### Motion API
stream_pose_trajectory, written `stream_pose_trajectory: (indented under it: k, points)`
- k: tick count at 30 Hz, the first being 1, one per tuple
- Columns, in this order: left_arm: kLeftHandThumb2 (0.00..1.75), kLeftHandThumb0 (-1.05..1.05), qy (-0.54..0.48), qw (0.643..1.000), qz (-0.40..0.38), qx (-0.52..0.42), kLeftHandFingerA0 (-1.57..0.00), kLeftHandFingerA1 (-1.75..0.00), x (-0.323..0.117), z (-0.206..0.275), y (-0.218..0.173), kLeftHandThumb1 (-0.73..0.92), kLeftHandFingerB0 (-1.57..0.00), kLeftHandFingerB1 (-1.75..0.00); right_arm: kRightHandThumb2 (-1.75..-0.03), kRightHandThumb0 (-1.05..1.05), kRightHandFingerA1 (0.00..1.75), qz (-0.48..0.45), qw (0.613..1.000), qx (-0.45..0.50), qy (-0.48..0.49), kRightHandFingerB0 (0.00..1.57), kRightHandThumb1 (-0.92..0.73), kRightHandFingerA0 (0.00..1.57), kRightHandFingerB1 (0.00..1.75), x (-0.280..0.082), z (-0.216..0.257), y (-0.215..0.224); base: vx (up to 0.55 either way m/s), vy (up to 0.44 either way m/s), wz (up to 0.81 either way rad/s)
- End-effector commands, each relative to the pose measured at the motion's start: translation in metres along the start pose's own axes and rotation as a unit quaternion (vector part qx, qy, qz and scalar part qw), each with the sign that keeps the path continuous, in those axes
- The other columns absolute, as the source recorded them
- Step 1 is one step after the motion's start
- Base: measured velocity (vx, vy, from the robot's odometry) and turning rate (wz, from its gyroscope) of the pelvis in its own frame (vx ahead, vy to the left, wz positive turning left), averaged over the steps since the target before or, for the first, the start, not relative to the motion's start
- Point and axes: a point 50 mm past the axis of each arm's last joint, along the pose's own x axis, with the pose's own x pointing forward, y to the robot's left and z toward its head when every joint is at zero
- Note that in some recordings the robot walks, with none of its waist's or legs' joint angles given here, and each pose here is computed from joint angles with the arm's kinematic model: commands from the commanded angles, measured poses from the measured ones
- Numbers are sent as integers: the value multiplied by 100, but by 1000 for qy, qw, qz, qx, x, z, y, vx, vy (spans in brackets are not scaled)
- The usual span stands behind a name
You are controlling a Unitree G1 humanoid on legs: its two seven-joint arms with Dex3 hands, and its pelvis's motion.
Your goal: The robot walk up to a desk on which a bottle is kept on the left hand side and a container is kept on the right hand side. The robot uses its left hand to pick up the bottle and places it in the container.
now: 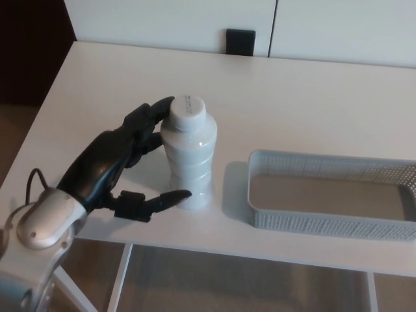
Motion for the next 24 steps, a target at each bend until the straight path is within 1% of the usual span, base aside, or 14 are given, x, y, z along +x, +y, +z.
stream_pose_trajectory:
  k: [1, 4, 5, 7, 8, 9, 12, 13, 16, 21, 22, 23, 24]
  points:
    - [73, -56, 26, 999, 18, 2, -3, -31, 6, -5, 5, 37, -3, -14, -56, -56, 51, 0, 1000, -11, -7, 66, -46, 73, 41, 1, 5, 0, 0, 0, 0]
    - [72, -54, 31, 999, 22, 5, -5, -32, 9, -5, 5, 36, -5, -13, -55, -58, 51, 0, 1000, -12, -6, 67, -46, 74, 41, 2, 5, 1, 0, 0, 0]
    - [70, -51, 33, 999, 25, 5, -4, -32, 10, -6, 4, 35, -4, -14, -55, -59, 52, 0, 1000, -11, -6, 69, -46, 73, 42, 2, 5, 1, 0, 0, 0]
    - [71, -52, 33, 999, 28, 3, -4, -33, 14, -8, 1, 35, -4, -14, -55, -58, 50, -3, 1000, -11, -4, 69, -46, 73, 41, 2, 6, 2, 0, 0, 0]
    - [72, -53, 32, 999, 30, 3, -3, -33, 15, -8, 1, 36, -4, -13, -55, -57, 51, -1, 1000, -11, -6, 68, -47, 72, 41, 2, 7, 2, 0, 0, 0]
    - [71, -54, 33, 999, 33, 5, -4, -34, 19, -8, 0, 36, -4, -13, -56, -57, 51, 3, 1000, -13, -8, 63, -48, 69, 41, 4, 7, 2, 0, 0, 0]
    - [71, -52, 39, 999, 35, 5, -4, -33, 22, -10, -4, 36, -4, -13, -55, -58, 51, 3, 1000, -16, -8, 64, -46, 71, 41, 4, 6, 1, 0, 0, 0]
    - [70, -54, 38, 999, 34, 4, -6, -38, 25, -11, -7, 36, -6, -12, -55, -61, 52, 3, 1000, -16, -8, 64, -45, 72, 42, 4, 7, 2, 0, 0, 0]
    - [72, -56, 37, 999, 30, 2, -5, -36, 31, -15, -13, 37, -6, -12, -56, -60, 51, 7, 1000, -21, -11, 66, -45, 72, 41, 3, 8, 5, 0, 0, 0]
    - [71, -50, 56, 998, 29, -9, -3, -33, 43, -22, -29, 35, -2, -15, -56, -62, 52, 11, 1000, -24, -15, 65, -45, 72, 41, 6, 10, 6, 0, 0, 0]
    - [70, -48, 59, 998, 28, -18, -2, -33, 45, -23, -30, 34, -2, -17, -78, -64, 61, 12, 1000, -23, -16, 61, -34, 69, 54, 7, 10, 6, 0, 0, 0]
    - [67, -46, 66, 997, 28, -40, -4, -35, 48, -25, -35, 34, -3, -15, -55, -61, 52, 14, 1000, -21, -18, 67, -45, 74, 42, 8, 10, 6, 0, 0, 0]
    - [67, -46, 71, 996, 27, -50, -4, -34, 51, -26, -38, 34, -4, -15, -56, -62, 52, 16, 999, -25, -19, 67, -46, 74, 42, 9, 10, 7, 0, 0, 0]
